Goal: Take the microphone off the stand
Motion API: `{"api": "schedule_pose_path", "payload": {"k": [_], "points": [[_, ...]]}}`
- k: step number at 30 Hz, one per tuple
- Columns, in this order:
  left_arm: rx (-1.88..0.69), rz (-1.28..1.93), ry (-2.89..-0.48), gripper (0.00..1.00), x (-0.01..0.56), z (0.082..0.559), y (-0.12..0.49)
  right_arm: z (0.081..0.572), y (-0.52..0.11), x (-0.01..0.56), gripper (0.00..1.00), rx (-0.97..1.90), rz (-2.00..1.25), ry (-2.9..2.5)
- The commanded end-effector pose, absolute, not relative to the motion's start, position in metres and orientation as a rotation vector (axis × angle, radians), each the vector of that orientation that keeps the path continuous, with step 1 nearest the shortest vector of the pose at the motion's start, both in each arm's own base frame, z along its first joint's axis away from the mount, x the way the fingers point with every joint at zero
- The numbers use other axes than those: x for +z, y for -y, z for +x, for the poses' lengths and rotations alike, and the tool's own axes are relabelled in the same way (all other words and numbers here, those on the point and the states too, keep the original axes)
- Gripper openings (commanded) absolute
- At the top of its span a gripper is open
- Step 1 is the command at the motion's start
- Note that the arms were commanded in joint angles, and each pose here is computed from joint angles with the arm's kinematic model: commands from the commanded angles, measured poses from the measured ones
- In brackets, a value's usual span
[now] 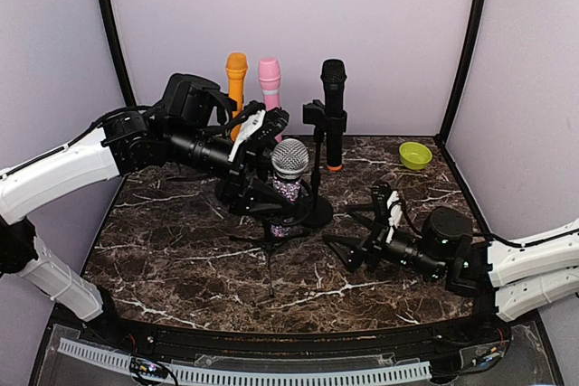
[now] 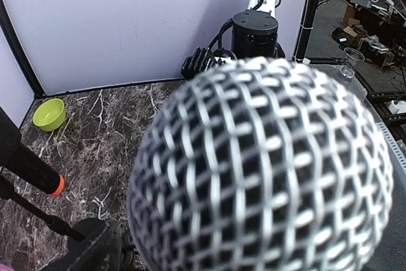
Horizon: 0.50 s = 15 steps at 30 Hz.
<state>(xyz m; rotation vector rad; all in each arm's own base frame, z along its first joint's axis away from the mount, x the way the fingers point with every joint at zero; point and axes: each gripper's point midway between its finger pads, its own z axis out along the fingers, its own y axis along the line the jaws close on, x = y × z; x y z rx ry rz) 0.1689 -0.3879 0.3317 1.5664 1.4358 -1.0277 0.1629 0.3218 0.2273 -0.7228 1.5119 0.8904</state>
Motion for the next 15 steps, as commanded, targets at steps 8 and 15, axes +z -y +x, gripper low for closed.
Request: {"api": "schedule_pose_path", "payload": {"k": [8, 15], "points": [[-1.054, 1.572, -1.355, 0.58, 0.350, 0.164, 0.394, 0.164, -0.323, 0.243, 0.85, 0.919, -0.671, -1.466], [-0.987, 1.550, -1.201, 0.25, 0.376, 0.164, 0.393, 0.167, -0.326, 0.244, 0.82, 0.926, -0.652, -1.469]]}}
